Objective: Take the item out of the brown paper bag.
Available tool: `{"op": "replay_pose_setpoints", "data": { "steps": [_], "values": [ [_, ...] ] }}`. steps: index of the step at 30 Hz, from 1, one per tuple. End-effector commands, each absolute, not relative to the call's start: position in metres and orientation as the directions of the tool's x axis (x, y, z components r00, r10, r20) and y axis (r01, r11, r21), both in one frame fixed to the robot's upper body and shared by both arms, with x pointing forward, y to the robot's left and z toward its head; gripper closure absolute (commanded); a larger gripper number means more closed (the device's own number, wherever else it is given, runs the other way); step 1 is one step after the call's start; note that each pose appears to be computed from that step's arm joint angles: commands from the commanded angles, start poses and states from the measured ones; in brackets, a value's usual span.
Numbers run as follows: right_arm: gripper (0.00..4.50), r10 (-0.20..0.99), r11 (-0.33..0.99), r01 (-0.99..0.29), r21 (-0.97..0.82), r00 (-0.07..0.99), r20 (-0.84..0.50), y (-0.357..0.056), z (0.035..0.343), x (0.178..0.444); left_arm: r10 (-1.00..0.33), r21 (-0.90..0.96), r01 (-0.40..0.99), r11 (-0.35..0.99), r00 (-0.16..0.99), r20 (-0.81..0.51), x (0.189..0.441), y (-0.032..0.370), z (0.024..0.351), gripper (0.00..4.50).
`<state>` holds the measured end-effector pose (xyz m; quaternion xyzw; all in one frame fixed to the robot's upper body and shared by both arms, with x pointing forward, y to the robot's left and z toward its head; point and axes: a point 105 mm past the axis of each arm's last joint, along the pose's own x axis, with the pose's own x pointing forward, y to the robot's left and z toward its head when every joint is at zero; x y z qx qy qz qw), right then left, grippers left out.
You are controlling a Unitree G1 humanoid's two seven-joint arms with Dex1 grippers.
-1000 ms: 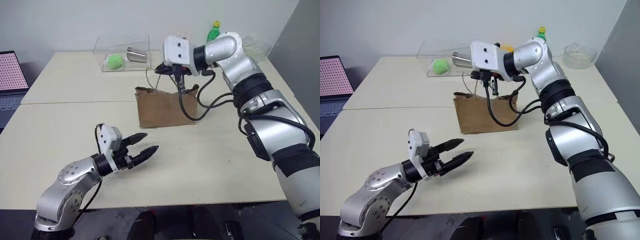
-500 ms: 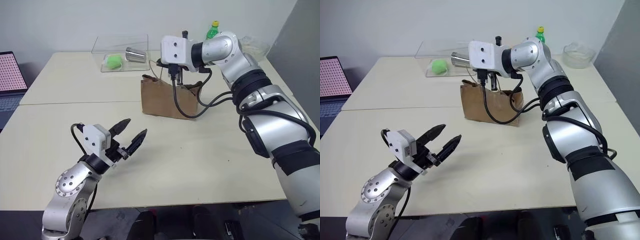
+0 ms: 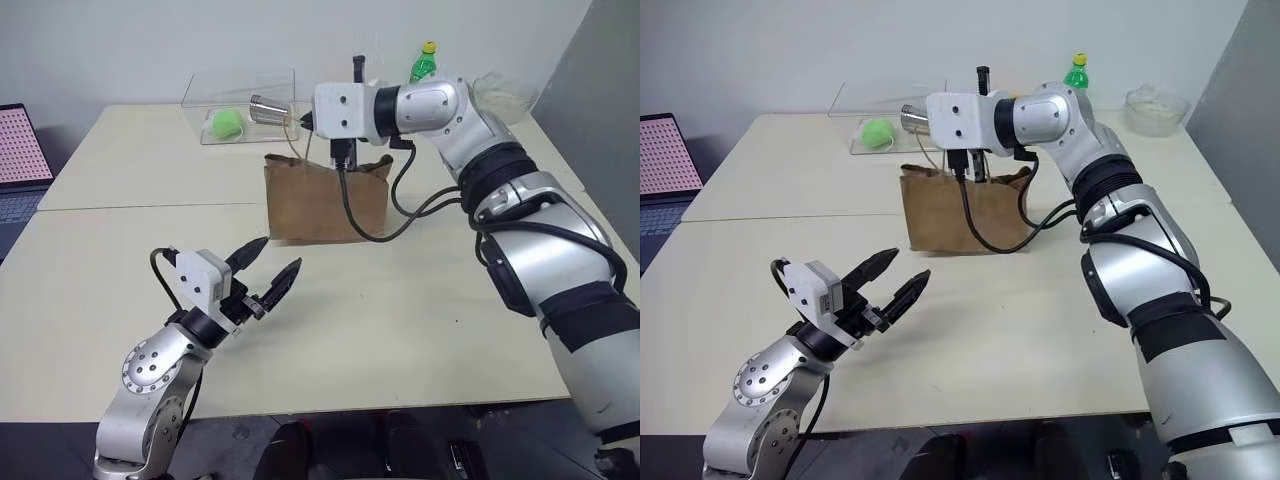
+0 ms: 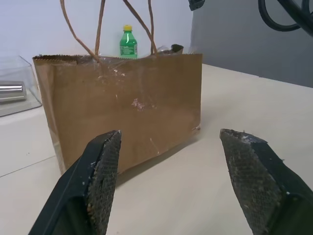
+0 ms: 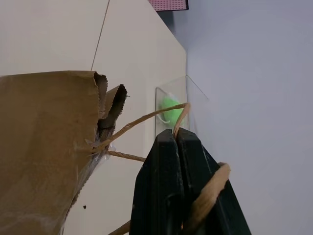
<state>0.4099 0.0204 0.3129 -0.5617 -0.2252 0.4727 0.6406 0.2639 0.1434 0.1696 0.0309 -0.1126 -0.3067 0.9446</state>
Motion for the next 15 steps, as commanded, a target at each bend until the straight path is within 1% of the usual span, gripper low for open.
{"op": "replay_pose_setpoints", "data": {
  "steps": [1, 5, 7, 9, 12, 14, 15],
  "values": [
    [4.47, 0.882, -0.075, -0.294, -0.953, 0.426, -0.201, 0.027, 0.332, 0.401, -0.603, 0.163, 0.581, 0.797, 0.767, 0.218, 0.262, 0.14, 0.176, 1.11],
    [4.47, 0.879, -0.111, -0.296, -0.949, 0.415, -0.233, 0.03, 0.322, 0.401, -0.612, 0.167, 0.589, 0.791, 0.759, 0.221, 0.262, 0.137, 0.175, 1.11],
    [4.11, 0.878, -0.133, -0.286, -0.949, 0.41, -0.246, 0.031, 0.319, 0.4, -0.617, 0.168, 0.593, 0.787, 0.756, 0.22, 0.262, 0.136, 0.174, 1.11],
    [3.56, 0.876, -0.162, -0.269, -0.949, 0.404, -0.264, 0.032, 0.315, 0.398, -0.622, 0.167, 0.599, 0.783, 0.752, 0.218, 0.262, 0.134, 0.173, 1.11],
    [2.51, 0.865, -0.205, -0.262, -0.943, 0.402, -0.3, 0.03, 0.31, 0.398, -0.631, 0.167, 0.608, 0.776, 0.744, 0.22, 0.262, 0.131, 0.173, 1.11],
    [1.75, 0.851, -0.24, -0.28, -0.93, 0.4, -0.34, 0.025, 0.304, 0.399, -0.637, 0.169, 0.614, 0.771, 0.738, 0.222, 0.263, 0.129, 0.173, 1.11],
    [1.45, 0.842, -0.251, -0.3, -0.92, 0.4, -0.361, 0.022, 0.302, 0.4, -0.639, 0.17, 0.616, 0.769, 0.737, 0.223, 0.263, 0.129, 0.173, 1.11]
  ]
}}
